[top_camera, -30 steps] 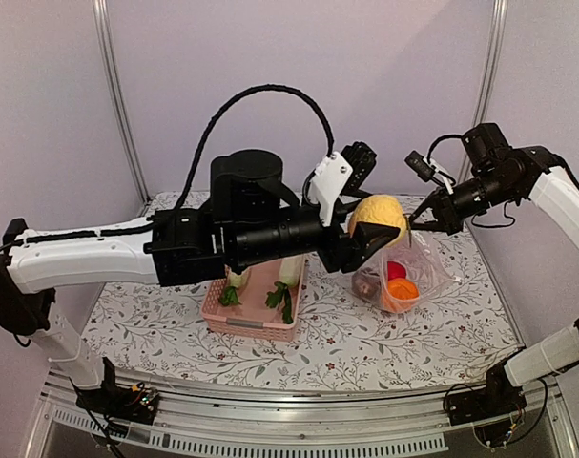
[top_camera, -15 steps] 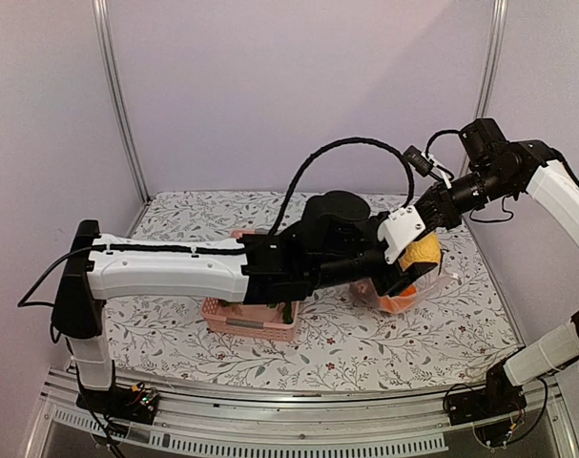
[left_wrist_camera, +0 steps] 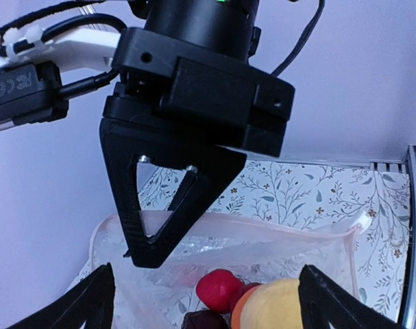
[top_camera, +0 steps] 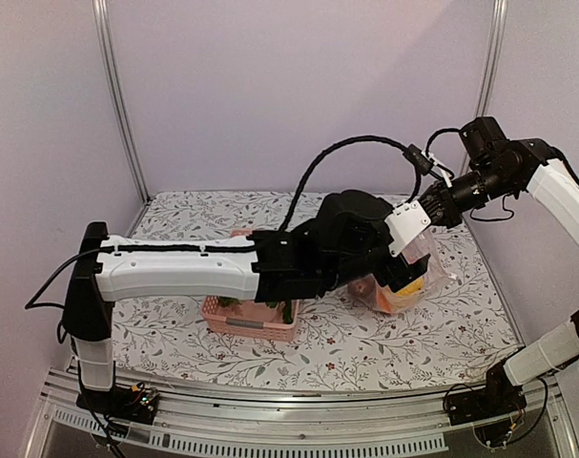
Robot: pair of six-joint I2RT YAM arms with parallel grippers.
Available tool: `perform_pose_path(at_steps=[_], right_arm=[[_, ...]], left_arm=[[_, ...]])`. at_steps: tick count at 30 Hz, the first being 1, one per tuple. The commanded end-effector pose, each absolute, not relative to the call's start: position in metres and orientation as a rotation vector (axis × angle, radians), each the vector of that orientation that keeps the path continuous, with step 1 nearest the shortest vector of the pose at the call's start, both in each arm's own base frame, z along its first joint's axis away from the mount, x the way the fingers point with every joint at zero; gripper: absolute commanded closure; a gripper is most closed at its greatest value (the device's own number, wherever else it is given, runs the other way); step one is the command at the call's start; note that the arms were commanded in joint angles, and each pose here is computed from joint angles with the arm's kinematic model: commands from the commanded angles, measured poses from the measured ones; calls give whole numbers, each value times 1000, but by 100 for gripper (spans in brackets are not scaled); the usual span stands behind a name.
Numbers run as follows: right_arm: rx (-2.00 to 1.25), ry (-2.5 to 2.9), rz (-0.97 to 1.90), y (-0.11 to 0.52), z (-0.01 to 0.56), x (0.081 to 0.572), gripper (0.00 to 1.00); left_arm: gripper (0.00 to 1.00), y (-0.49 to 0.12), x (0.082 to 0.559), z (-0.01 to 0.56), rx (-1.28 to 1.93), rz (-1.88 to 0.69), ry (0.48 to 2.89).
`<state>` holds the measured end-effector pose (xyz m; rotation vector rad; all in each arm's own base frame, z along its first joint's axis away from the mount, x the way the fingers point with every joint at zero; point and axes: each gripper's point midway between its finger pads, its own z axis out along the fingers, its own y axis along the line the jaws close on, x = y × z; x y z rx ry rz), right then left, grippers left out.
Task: Place the food in the zip-top bag and seal the zipper
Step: Place the fake fruit in the zipper food storage bag, then adjust the zipper food storage bag at the center of the board.
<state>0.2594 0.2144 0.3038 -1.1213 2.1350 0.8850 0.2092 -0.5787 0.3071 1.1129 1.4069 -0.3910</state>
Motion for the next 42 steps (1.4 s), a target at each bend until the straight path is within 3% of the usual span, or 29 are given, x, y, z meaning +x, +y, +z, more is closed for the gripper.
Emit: perform_pose_path(at_steps=[1,7,13,21,29,33,38,42], right_arm=[[-1128,2113,906,220,305,263,100],[-1122,2124,909,219,298,263,100],[-1109,2140,859,216,296,267,100],[-1103,2158,821,215,291,269,100],[-1103,2173,811,215,285,267,100],[-1101,2172,812,214,283,264,100],[-1099,2173,816,214,282,264,100],[-1096,2167,817,215,286,266,100]], left_arm=[[5,-581,183,329,1125,-305,1339],[8,-584,121,356,1279,-408,1204],[28,-573,84,332,1518,-572,1301],[39,-591,119,290,1448,-496,1621],[46,-601,164,258,1279,-511,1780],[46,-606,177,245,1252,-549,1805],[57,-615,186,234,1261,-589,1802],[60,-622,186,227,1306,-633,1797]])
